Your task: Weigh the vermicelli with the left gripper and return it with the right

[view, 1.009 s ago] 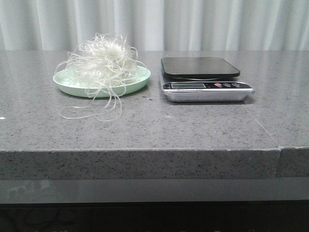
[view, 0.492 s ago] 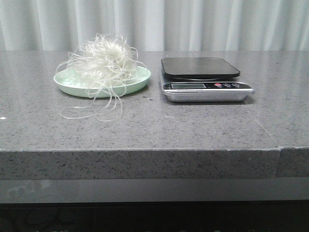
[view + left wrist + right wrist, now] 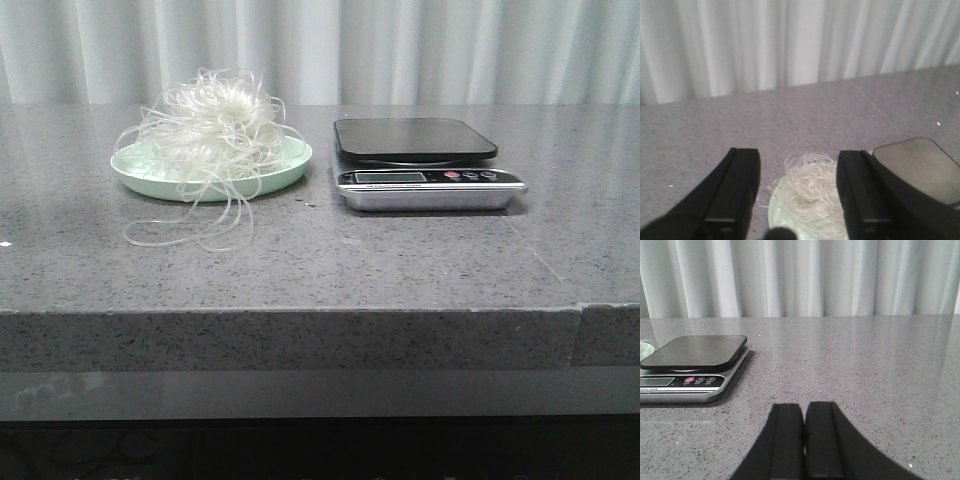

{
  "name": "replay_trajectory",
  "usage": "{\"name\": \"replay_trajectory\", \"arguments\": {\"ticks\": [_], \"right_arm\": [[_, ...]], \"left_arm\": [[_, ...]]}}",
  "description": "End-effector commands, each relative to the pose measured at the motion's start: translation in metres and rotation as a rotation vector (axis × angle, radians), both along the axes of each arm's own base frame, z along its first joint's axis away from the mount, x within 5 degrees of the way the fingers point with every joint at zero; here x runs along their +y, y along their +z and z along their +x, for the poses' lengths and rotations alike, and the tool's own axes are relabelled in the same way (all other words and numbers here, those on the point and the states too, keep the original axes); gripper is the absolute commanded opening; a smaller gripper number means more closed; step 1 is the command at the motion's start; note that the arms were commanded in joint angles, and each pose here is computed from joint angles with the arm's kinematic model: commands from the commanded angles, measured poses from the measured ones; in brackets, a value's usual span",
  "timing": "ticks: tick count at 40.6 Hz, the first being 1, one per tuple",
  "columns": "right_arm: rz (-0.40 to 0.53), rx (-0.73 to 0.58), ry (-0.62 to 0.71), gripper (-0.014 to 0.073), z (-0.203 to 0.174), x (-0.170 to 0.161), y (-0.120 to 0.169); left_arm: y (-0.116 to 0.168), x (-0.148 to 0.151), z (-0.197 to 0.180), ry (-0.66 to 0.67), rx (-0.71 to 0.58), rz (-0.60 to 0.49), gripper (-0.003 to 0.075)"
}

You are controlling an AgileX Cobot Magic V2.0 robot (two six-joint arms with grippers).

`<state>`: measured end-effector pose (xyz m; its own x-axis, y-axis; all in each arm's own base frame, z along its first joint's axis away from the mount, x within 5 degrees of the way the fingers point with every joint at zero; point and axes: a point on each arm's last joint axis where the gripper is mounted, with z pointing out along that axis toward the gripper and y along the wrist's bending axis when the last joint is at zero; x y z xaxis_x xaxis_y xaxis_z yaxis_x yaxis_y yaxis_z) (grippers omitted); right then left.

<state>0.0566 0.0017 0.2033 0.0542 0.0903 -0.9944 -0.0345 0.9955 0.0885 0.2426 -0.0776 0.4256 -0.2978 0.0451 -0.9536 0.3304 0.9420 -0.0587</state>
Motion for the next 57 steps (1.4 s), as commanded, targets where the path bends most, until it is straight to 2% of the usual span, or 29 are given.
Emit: {"name": "replay_trajectory", "arguments": {"ticks": [1, 7, 14, 18, 24, 49, 53, 57], "right_arm": [[-0.007, -0.112, -0.005, 0.0157, -0.003, 0.0, 0.012], [-0.007, -0.099, -0.005, 0.0157, -0.002, 0.0, 0.01], [-0.007, -0.098, -0.005, 0.0157, -0.002, 0.0, 0.01], [-0.007, -0.098, -0.005, 0.0157, -0.002, 0.0, 0.01], [-0.007, -0.098, -0.005, 0.0157, -0.002, 0.0, 0.01], [-0.008, -0.096, -0.005, 0.0157, -0.002, 0.0, 0.01], [-0.008, -0.096, -0.005, 0.0157, -0.002, 0.0, 0.01], [-0.008, -0.096, -0.005, 0.0157, -0.002, 0.0, 0.01]], "left_arm": [[0.014, -0.015, 0.015, -0.036, 0.008, -0.093, 0.0491], [-0.005, -0.029, 0.056, -0.067, 0.239, -0.196, 0.0554], [-0.034, -0.033, 0.098, -0.053, 0.412, -0.384, 0.0556], [-0.054, -0.032, 0.117, -0.04, 0.49, -0.413, 0.0556], [-0.08, -0.036, 0.137, -0.034, 0.577, -0.397, 0.0556], [-0.129, -0.046, 0.163, -0.014, 0.684, -0.386, 0.0551], [-0.13, -0.048, 0.164, -0.022, 0.683, -0.392, 0.0512], [-0.128, -0.049, 0.165, -0.023, 0.683, -0.421, 0.0412]]}}
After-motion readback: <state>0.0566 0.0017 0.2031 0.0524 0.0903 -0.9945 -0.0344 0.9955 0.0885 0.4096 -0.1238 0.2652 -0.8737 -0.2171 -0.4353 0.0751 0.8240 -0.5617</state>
